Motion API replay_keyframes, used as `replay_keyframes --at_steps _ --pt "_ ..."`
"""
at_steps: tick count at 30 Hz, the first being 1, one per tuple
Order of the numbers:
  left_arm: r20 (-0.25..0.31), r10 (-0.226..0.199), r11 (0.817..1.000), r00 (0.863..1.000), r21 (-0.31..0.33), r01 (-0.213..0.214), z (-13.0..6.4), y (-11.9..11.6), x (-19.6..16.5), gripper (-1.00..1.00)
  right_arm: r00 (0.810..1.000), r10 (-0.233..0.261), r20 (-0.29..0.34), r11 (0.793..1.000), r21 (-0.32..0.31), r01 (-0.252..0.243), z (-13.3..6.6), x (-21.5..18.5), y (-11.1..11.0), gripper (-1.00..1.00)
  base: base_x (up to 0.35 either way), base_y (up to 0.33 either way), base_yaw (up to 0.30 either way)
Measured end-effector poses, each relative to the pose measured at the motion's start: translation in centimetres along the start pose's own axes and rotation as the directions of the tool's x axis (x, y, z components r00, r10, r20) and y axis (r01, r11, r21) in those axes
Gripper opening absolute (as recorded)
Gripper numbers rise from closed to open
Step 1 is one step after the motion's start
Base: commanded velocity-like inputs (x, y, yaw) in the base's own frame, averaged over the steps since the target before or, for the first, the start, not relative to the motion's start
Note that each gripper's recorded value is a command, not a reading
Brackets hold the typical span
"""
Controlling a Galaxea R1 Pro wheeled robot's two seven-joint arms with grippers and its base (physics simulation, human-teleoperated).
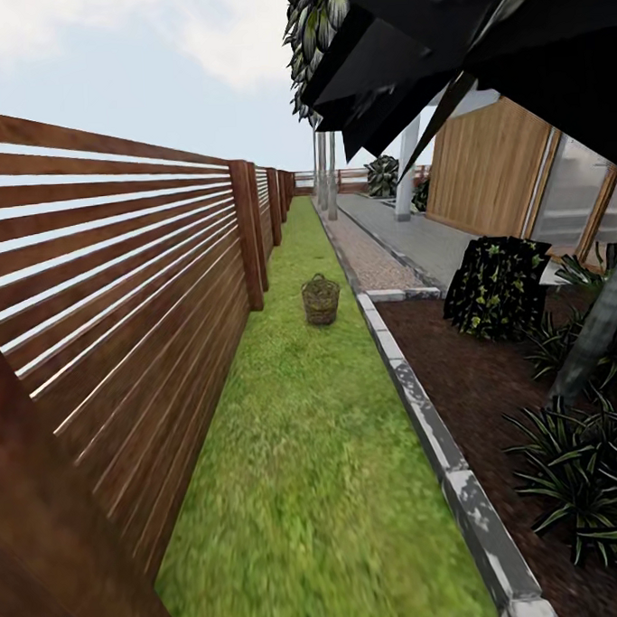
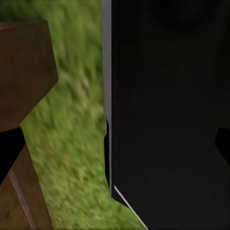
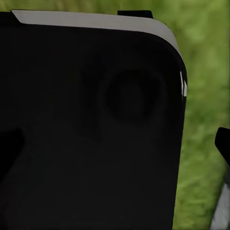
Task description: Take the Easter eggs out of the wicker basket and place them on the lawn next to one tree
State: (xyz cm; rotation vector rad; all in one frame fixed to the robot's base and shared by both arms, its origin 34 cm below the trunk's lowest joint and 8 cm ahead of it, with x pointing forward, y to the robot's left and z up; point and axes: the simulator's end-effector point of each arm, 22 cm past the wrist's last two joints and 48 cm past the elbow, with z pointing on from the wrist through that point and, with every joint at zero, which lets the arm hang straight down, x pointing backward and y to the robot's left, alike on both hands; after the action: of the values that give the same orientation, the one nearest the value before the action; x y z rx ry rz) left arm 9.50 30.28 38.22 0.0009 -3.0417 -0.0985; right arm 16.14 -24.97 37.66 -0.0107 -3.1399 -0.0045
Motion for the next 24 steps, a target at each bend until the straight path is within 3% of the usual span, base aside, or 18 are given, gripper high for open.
replay_keyframes --at_steps 20,24 --pt "0.001 0.0 1.0 1.0 0.0 0.0 3.9 -0.2 0.1 1.0 1.0 -0.001 0.001 1.0 0.0 0.001 3.9 0.4 0.0 1.0 0.0 0.0 0.0" --pt "0.001 0.0 1.0 1.0 0.0 0.0 3.9 -0.2 0.1 1.0 1.0 -0.001 0.001 1.0 0.0 0.001 3.9 0.4 0.0 1.0 0.0 0.0 0.0"
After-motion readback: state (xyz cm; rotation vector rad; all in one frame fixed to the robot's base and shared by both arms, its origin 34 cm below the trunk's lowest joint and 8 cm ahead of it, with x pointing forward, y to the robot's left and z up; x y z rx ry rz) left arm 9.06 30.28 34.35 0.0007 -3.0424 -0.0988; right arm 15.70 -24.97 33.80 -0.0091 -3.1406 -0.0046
